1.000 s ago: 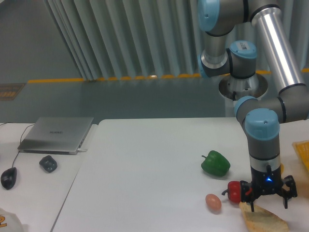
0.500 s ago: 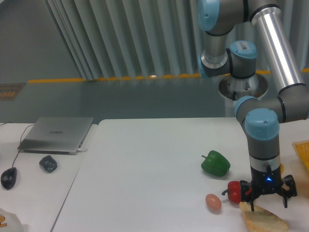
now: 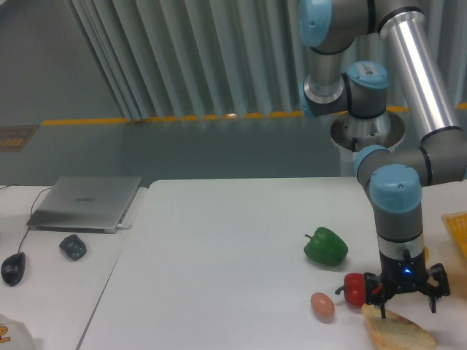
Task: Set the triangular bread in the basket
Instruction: 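Close the gripper on the triangular bread slice, then lift the bread slice and carry it toward the basket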
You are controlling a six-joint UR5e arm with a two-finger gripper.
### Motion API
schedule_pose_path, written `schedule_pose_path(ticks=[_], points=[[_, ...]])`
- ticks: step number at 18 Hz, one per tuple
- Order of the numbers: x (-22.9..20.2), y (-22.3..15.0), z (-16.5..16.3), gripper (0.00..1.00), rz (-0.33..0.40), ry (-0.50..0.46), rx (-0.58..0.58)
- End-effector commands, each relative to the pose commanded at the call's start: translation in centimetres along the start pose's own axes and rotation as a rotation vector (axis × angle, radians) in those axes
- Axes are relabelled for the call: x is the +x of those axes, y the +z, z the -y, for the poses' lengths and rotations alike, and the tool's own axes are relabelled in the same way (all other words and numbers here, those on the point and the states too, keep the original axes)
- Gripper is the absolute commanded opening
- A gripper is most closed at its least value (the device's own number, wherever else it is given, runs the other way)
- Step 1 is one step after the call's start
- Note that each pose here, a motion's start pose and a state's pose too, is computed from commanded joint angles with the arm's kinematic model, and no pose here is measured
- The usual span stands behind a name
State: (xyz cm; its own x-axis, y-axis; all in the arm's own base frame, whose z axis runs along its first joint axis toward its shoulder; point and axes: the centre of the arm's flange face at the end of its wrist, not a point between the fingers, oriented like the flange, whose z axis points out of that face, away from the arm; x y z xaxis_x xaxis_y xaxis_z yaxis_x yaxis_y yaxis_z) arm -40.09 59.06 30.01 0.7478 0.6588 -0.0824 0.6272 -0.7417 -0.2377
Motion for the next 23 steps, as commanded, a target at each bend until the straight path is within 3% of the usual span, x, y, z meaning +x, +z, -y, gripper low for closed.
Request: schedule_pose_path(ticks=[3,11,23], points=[[0.4,0.5,0.1,1.00,-0.003,-0.051,-0.004],[4.5,-0.3,0.0,1.00,-0.020,-0.019,0.009],[5.6,2.0,-0.7,1.00,-0.017,-0.008,-0.028]])
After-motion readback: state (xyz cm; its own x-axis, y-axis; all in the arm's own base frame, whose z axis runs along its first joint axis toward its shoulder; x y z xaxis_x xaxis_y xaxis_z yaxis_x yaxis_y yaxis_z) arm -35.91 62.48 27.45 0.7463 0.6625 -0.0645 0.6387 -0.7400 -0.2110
